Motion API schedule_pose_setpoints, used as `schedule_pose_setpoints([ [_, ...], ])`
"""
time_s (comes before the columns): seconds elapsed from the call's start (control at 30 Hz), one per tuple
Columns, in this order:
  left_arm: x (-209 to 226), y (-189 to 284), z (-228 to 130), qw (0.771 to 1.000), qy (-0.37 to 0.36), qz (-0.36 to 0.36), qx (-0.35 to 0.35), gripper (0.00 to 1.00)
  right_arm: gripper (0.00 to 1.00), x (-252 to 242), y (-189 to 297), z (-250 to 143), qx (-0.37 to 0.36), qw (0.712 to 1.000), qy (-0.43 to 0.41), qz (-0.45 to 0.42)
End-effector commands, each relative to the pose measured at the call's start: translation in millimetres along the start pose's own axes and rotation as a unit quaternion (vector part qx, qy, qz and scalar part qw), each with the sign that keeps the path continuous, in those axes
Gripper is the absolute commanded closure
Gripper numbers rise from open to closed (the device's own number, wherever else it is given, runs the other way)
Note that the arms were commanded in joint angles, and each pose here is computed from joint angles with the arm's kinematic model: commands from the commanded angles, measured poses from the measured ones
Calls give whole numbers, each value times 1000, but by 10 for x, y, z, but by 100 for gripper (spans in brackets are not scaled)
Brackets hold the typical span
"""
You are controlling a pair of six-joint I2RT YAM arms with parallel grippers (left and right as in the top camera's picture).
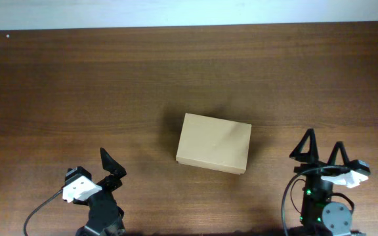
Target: Pack container
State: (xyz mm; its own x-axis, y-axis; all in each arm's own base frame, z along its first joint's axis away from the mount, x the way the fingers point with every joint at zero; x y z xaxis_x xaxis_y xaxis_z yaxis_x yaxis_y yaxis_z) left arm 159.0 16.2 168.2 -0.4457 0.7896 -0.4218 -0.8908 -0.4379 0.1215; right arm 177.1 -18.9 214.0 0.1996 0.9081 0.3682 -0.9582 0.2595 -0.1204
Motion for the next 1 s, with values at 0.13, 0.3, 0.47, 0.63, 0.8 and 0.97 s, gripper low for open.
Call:
schedule_pose_setpoints([
  [0.13,12,-2,-17,1000,-10,4,-2,1,1,-143,-22,-234,21,999,17,-24],
  [0.3,12,-2,-17,1000,-10,4,-2,1,1,-154,-23,-234,20,999,17,-27],
  [0.47,12,-2,-17,1000,-10,4,-2,1,1,-177,-18,-295,37,998,24,-33],
  [0.63,12,-2,-17,1000,-10,4,-2,1,1,-230,0,-426,72,996,39,-45],
  [0.8,12,-2,-17,1000,-10,4,-2,1,1,-230,-1,-428,73,996,39,-45],
  [0.97,12,-2,-17,1000,-10,4,-2,1,1,-230,-1,-428,73,996,39,-45],
])
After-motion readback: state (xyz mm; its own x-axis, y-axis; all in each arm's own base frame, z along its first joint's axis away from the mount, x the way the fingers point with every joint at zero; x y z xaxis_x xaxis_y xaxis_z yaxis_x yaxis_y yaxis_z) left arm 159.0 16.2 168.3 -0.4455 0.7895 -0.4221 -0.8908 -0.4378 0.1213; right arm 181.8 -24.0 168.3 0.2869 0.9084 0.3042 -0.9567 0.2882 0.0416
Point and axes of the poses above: each gripper's point midway between its finger pads, its own y axis back along the fingers, its own x axis along the line the jaws close on, z = x × y, the point moved 6 cm from there along y, back along the fingers, and after that the axes turned 8 degrees about y, right-handed, at the moved point
